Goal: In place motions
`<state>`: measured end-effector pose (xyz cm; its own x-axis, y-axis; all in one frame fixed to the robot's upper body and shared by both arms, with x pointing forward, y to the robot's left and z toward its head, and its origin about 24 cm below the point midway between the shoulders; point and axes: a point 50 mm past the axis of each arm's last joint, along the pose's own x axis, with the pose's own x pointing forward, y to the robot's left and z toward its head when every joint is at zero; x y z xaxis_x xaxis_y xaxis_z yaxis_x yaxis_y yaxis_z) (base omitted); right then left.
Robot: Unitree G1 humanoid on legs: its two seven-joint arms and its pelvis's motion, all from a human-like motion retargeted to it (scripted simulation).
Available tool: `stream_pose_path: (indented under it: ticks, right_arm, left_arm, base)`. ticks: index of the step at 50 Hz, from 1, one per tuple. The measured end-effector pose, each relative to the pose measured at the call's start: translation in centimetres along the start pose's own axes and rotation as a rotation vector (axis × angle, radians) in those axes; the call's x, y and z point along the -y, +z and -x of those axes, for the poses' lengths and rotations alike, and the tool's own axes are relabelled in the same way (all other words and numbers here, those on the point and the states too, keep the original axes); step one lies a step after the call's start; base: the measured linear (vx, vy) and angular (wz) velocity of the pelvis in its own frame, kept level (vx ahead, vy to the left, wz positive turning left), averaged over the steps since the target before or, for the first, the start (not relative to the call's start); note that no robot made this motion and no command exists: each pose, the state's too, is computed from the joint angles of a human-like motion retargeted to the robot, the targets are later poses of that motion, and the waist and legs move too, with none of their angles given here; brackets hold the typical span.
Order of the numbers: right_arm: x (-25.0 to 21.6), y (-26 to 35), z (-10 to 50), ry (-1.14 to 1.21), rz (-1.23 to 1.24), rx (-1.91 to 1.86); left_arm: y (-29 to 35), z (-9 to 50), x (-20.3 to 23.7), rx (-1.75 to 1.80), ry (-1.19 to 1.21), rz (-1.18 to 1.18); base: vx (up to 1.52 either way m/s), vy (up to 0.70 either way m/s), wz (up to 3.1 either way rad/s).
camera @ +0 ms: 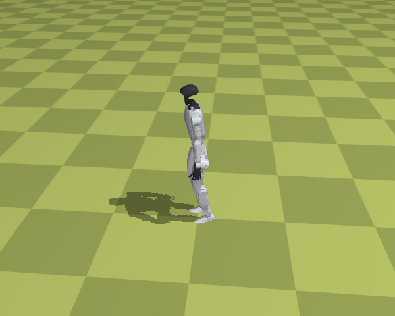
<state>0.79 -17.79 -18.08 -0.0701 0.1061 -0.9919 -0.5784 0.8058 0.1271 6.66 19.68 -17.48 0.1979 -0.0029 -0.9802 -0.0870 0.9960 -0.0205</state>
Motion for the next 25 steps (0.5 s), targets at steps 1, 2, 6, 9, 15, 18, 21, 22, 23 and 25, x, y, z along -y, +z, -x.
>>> stream_pose_path:
  ticks: [1, 2, 6, 9, 15, 18, 21, 22, 23, 25]
  right_arm:
    - [0.1, 0.3, 0.0, 0.001, 0.001, 0.016]
    - [0.1, 0.6, 0.0, 0.001, 0.006, 0.030]
    - [0.8, 1.4, 0.2, -0.023, 0.054, 0.056]
    - [1.3, 1.1, 0.3, -0.037, 0.071, 0.053]
    - [1.9, 0.8, 0.5, -0.032, -0.033, 0.075]
    - [1.8, -0.2, 0.5, -0.014, -0.073, 0.042]
    - [2.3, -0.8, 0.6, -0.039, -0.084, 0.012]
    - [2.4, -1.0, 0.7, -0.046, -0.087, 0.003]
    - [2.5, -1.2, 0.7, -0.049, -0.090, -0.005]
    - [2.5, -1.6, 0.8, -0.047, -0.096, -0.019]
  left_arm:
    - [-0.2, 0.0, 0.0, -0.007, 0.002, -0.005]
    - [-0.4, 0.0, 0.0, -0.013, 0.004, -0.010]
    - [-1.0, 0.1, 0.0, -0.028, 0.004, -0.010]
    - [-1.7, 0.1, 0.0, -0.052, -0.003, -0.008]
    - [-1.5, 0.3, -1.1, -0.054, 0.013, -0.045]
    - [-1.9, 0.4, -1.9, -0.059, 0.039, -0.060]
    - [-2.7, 0.6, -2.2, -0.070, 0.054, -0.032]
    - [-3.1, 0.6, -2.3, -0.077, 0.056, -0.020]
    - [-3.5, 0.7, -2.3, -0.086, 0.056, -0.010]
    - [-4.3, 0.8, -2.4, -0.108, 0.061, 0.002]
  base:
    - [-0.07, 0.00, -2.00]
    - [-0.08, -0.02, -1.88]
    - [-0.09, -0.03, -1.85]
    - [-0.09, -0.04, -1.09]
    - [-0.21, 0.01, -1.79]
    - [-0.07, 0.10, -2.96]
    - [-0.06, 0.14, -3.64]
    - [-0.01, 0.17, -3.07]
    - [0.03, 0.17, -2.58]
    - [0.07, 0.18, -2.17]
